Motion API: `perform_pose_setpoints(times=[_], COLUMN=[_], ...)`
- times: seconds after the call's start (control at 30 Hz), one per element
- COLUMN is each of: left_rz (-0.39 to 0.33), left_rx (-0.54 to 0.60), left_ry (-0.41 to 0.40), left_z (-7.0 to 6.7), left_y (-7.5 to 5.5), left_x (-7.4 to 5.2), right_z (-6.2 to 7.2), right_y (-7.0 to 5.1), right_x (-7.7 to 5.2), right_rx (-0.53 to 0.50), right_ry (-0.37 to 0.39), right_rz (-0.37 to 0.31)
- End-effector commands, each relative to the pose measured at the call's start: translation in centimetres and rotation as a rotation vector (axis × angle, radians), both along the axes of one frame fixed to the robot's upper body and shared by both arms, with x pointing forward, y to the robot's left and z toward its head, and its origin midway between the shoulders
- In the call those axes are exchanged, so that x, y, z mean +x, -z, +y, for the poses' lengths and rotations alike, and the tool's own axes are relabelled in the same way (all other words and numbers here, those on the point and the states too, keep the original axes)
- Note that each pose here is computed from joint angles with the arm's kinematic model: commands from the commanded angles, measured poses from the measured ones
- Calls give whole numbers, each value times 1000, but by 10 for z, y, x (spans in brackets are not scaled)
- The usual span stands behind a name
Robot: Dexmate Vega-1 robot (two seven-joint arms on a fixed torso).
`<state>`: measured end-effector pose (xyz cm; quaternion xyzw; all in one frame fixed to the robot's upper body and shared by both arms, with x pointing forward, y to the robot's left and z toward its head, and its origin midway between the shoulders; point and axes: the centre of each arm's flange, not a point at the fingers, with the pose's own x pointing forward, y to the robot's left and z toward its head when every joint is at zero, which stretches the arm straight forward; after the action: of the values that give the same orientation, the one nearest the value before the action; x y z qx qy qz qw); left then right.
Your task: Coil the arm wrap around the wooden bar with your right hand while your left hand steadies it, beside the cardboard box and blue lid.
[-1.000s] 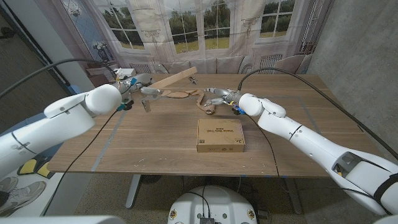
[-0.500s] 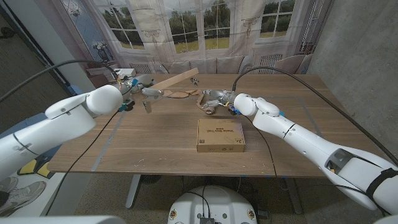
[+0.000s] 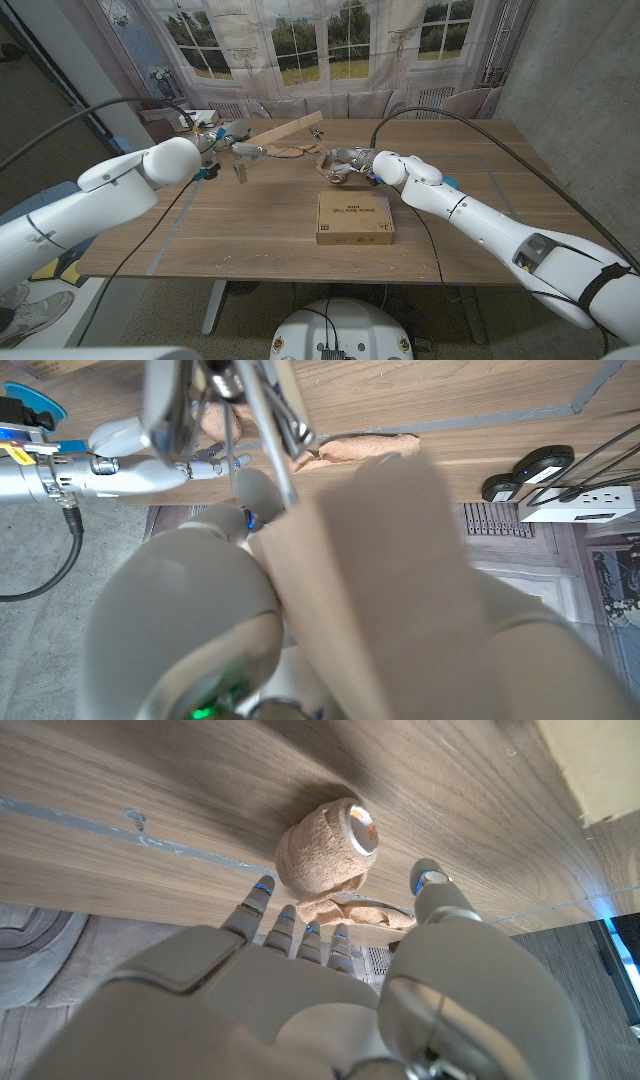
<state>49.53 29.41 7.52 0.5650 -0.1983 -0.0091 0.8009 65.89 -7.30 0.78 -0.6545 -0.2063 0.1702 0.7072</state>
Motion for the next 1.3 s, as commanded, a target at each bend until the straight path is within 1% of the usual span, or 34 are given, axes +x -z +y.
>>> perform_pose_setpoints(times=[0.03,0.47,0.6,0.7,0.87,1.07,1.17,1.23,1.3], left_rz=[2,2,3,4,10,11,16,19,20], left_rx=[3,-6,-5,-4,-2,-5,-6,-5,-5], left_ry=[15,15,18,19,25,34,36,39,42], left_z=[-8,-7,-7,-7,-7,-7,-7,-7,-7], left_y=[-2,-1,-2,-2,-4,-5,-5,-5,-5], left_x=[1,0,1,1,4,7,8,9,10], right_z=[-1,3,3,3,2,0,-3,-4,-5], right_y=[7,11,13,15,17,18,20,21,22], right_x=[11,17,19,19,17,17,16,15,12], right_rx=[-31,-55,-58,-54,-17,-8,16,43,64], right_ry=[31,42,48,51,41,71,78,66,64], right_rz=[17,22,14,-5,-59,-81,-117,-137,-174])
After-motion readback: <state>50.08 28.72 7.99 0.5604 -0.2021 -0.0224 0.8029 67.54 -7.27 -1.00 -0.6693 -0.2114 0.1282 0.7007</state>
